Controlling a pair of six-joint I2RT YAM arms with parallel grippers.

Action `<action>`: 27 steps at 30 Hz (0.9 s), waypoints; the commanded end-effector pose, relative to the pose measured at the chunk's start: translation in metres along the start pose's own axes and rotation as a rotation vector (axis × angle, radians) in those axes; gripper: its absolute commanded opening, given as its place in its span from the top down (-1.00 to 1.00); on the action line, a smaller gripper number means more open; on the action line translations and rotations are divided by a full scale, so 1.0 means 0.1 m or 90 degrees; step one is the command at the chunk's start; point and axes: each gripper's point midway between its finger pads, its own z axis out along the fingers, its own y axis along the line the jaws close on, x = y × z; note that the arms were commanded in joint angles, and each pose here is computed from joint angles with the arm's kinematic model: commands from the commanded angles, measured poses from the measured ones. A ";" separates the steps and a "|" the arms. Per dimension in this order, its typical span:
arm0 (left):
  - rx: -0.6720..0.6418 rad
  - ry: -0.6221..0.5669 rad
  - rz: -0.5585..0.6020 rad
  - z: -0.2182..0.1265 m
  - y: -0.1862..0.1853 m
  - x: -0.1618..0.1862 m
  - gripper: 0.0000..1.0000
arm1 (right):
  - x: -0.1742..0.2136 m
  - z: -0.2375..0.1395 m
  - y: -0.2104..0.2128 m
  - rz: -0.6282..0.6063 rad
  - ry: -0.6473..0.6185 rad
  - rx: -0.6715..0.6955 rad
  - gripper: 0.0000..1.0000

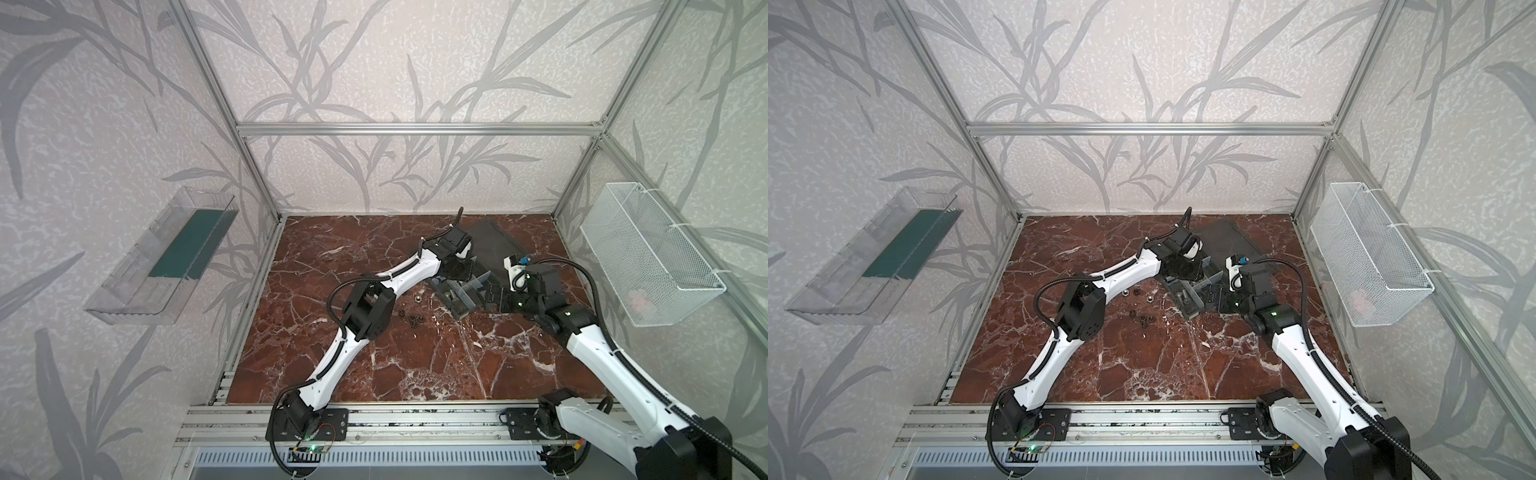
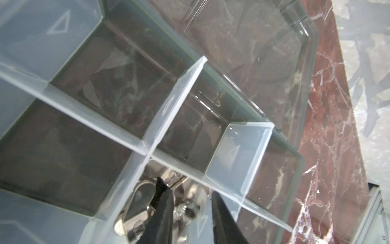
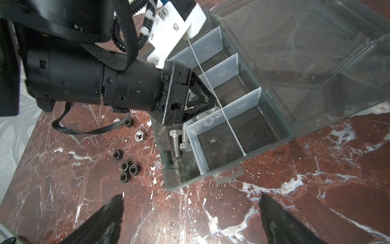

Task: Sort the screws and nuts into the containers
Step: 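Hold the nut over the wing-nut compartment and open the left gripper, then withdraw the left gripper from the box while the right gripper moves over the nut pile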

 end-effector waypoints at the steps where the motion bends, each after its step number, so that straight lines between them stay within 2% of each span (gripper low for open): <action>1: -0.027 0.007 0.008 -0.03 0.05 0.02 0.25 | -0.03 -0.04 0.03 0.002 -0.009 -0.012 -0.98; 10: -0.035 -0.025 0.025 -0.36 -0.05 -0.14 -0.07 | -0.07 -0.06 0.06 0.002 -0.018 -0.020 -0.98; 19: -0.052 -0.073 0.019 -0.93 -0.10 -0.36 -0.29 | -0.21 -0.22 0.12 0.003 -0.062 -0.030 -0.98; 27: -0.065 -0.118 0.017 -1.56 -0.07 -0.29 -0.44 | -0.35 -0.25 0.23 0.015 -0.090 -0.064 -0.98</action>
